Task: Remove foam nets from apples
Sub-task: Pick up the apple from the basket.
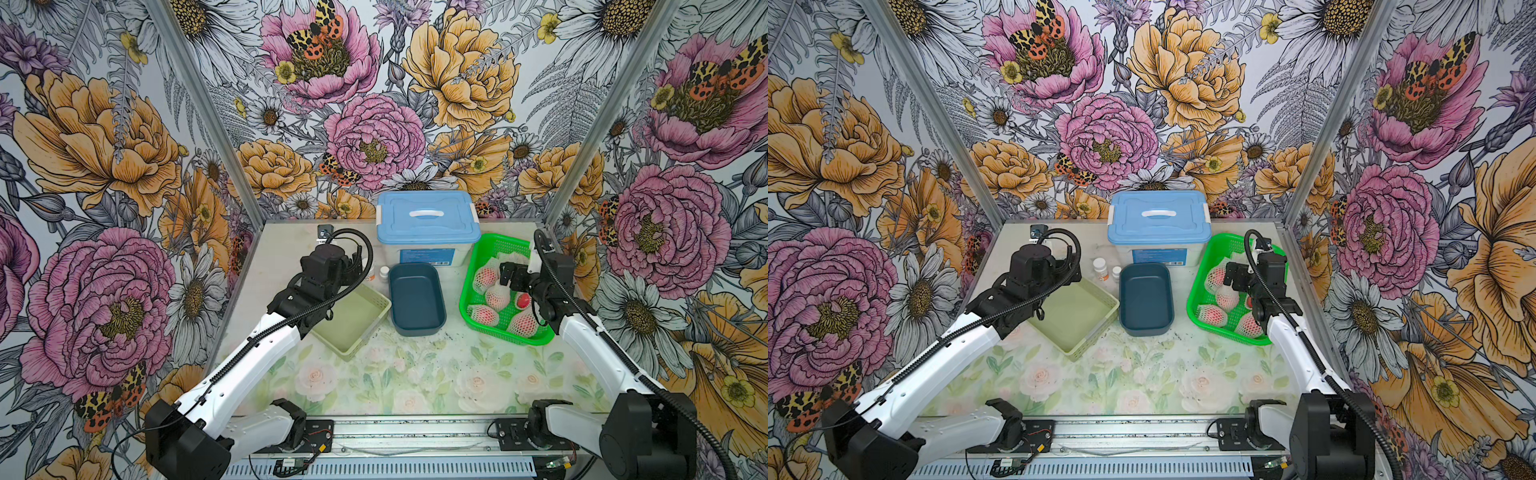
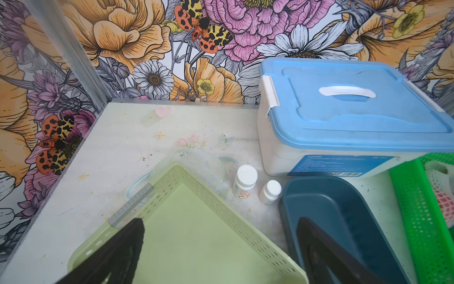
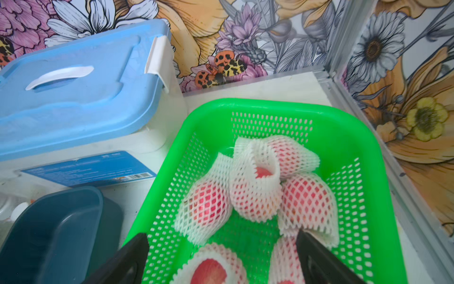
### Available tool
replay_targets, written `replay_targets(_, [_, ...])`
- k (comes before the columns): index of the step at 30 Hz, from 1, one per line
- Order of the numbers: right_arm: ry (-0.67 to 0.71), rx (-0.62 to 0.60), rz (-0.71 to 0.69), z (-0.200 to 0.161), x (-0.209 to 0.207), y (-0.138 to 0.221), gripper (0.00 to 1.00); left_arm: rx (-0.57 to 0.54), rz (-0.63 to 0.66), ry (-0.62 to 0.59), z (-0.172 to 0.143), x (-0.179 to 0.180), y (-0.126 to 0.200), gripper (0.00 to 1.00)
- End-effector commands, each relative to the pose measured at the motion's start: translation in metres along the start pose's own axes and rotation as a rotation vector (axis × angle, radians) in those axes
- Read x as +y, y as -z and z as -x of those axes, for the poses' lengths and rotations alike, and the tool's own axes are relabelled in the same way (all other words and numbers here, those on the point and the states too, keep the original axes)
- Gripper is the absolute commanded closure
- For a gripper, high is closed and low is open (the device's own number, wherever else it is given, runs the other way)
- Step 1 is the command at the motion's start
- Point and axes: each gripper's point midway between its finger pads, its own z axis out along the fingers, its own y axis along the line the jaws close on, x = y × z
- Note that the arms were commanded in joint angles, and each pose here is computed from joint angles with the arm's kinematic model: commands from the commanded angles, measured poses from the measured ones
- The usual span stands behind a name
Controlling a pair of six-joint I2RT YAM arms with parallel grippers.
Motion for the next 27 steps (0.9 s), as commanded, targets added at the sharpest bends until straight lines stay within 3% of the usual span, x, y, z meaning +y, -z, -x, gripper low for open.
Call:
replay_targets(1, [-0.057, 0.074, 0.114, -0.008, 0.023, 0.009, 0.06, -0.033, -0.065, 0.005, 0.007, -0.008, 0.008, 0.01])
replay_targets(11, [-0.071, 0.155, 0.054, -0.037, 0.011, -0.006, 0.07, -0.025, -0.107, 0.010, -0.004, -0.017, -0.001, 0.01])
replay_targets(17, [-0.034, 0.196, -0.008, -0.050, 0.007, -0.020, 0.16, -0.016, -0.137, 0.016, -0.004, -0.024, -0.004, 0.01])
replay_targets(19, [-0.026, 0.196, -0.024, -0.049, 0.006, -0.023, 0.21, -0.016, -0.149, 0.017, -0.004, -0.026, -0.004, 0.01])
replay_targets(24, [-0.022, 0.186, -0.072, -0.047, -0.002, -0.025, 0.46, -0.010, -0.186, 0.025, -0.005, -0.032, -0.004, 0.01])
replay_targets(27, [-0.012, 0.191, -0.063, -0.046, -0.001, -0.030, 0.54, -0.009, -0.217, 0.021, -0.005, -0.038, -0.003, 0.01])
